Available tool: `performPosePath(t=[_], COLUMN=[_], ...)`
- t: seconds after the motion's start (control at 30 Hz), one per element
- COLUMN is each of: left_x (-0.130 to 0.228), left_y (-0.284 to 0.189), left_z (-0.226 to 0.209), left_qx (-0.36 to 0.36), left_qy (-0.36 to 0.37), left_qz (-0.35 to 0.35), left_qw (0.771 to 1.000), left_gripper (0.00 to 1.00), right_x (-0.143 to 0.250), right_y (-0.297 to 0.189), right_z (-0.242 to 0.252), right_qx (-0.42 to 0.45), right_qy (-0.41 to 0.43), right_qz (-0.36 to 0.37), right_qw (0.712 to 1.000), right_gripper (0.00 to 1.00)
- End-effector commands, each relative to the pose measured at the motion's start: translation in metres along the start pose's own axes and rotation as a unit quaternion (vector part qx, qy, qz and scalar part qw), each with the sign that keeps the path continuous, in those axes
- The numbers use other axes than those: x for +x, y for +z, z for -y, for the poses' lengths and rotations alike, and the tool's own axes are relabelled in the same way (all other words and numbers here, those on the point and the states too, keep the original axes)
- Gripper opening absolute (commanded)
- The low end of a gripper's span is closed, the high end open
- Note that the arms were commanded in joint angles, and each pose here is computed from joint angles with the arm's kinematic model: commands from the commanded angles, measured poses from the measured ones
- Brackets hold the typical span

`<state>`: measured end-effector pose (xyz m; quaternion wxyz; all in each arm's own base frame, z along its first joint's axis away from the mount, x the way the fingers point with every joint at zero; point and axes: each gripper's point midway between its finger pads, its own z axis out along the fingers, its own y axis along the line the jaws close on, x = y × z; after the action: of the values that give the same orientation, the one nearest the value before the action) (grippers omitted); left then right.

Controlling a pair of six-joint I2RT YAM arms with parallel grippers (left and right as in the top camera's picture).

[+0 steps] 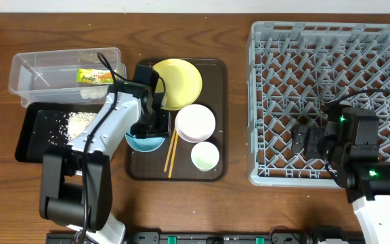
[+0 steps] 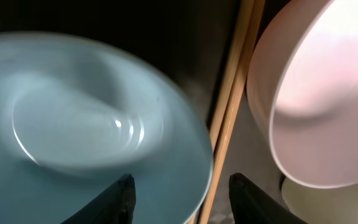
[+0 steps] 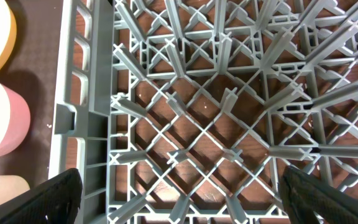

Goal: Sort waste into correct bins and load items into the dishwasher rack
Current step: 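Return the blue bowl to the dark tray and release it, then grasp the white cup with the left gripper and lift it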

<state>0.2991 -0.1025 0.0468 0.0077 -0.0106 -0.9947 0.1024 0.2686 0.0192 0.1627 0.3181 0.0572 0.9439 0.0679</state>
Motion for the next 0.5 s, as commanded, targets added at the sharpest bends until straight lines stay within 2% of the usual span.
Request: performPosePath(t=[0.0, 0.1, 0.2, 0.3, 0.47], left_x=[-0.017, -0.022, -0.017, -0.008, 0.014], left_y=[-0.032, -0.053, -0.068, -0.070, -0.056], left_z=[0.009, 0.017, 0.036, 0.052, 0.070], left_qx=[0.006, 0.020, 0.062, 0.087, 0.087], left_qy=[0.010, 0.020, 0.033, 0.047, 0.079], left_qz=[0.053, 0.087, 0.101, 0.091, 0.056], left_qw=[0.999, 0.996, 0.992, 0.991, 0.992], left_gripper=[0.52, 0.52, 0.52, 0.52, 0.54], right_x=[-0.009, -0.009, -0.009, -0.009, -0.008], right_y=[-0.007, -0.007, -0.007, -0.007, -0.007], right_z=[-0.007, -0.007, -0.007, -0.007, -0.007], right_qx=[-0.011, -0.010, -0.010, -0.010, -0.010], right_qy=[-0.001, -0.001, -0.001, -0.001, -0.001], right_qz=[0.015, 0.015, 0.015, 0.015, 0.014], right_qw=[1.000, 1.000, 1.000, 1.000, 1.000], right_gripper=[0.99, 0.99, 0.99, 0.99, 0.99])
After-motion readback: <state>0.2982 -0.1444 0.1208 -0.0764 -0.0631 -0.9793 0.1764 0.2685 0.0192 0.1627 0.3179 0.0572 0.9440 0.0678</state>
